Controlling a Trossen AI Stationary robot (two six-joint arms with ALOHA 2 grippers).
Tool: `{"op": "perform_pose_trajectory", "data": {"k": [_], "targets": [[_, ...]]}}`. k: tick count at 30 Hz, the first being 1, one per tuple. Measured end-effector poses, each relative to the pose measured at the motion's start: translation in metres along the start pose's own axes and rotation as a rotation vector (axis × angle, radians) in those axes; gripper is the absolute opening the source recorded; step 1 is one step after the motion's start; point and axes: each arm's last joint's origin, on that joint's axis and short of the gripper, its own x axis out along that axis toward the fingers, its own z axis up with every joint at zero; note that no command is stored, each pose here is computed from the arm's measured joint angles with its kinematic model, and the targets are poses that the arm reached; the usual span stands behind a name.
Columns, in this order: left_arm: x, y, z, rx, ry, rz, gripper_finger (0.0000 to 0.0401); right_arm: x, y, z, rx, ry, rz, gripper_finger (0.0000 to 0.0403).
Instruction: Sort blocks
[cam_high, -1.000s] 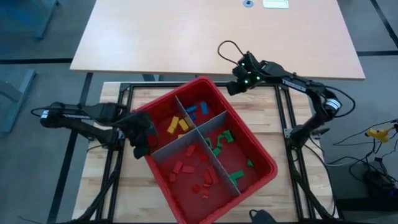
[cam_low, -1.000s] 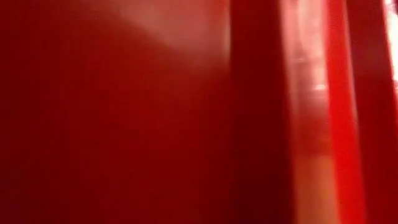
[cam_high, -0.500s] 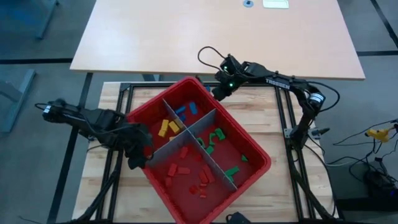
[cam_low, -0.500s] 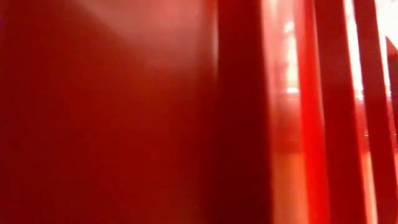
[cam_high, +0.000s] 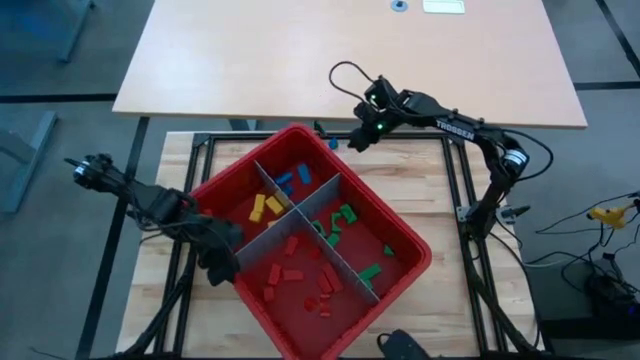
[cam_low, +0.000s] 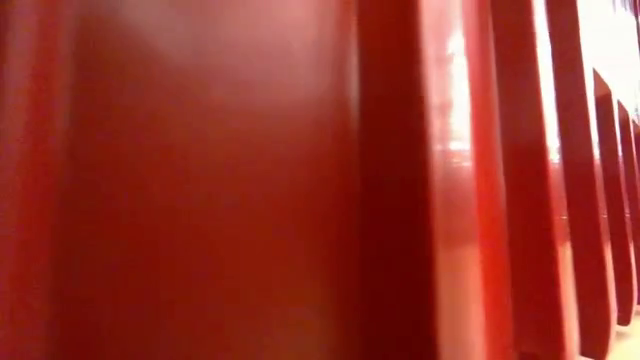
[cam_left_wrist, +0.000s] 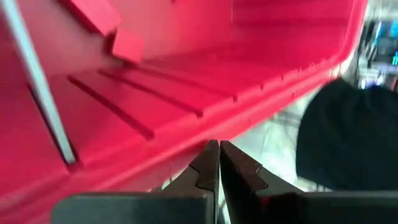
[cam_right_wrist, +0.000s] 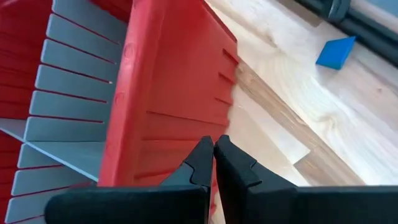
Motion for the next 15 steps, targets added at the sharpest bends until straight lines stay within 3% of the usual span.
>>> {"op": "perform_pose_trajectory", "data": {"k": [7, 15], "targets": [[-0.013, 0.003, 0.003, 0.047, -0.219, 0.131, 0.0000, -0.023, 0.016, -0.008, -0.032, 0.003, 0.003, 0.0000], [-0.035, 0.011, 0.005, 0.094, -0.373, 0.293, 0.0000, -0.070, 0.045, -0.030, -0.051, -0.017, -0.008, 0.0000]]}}
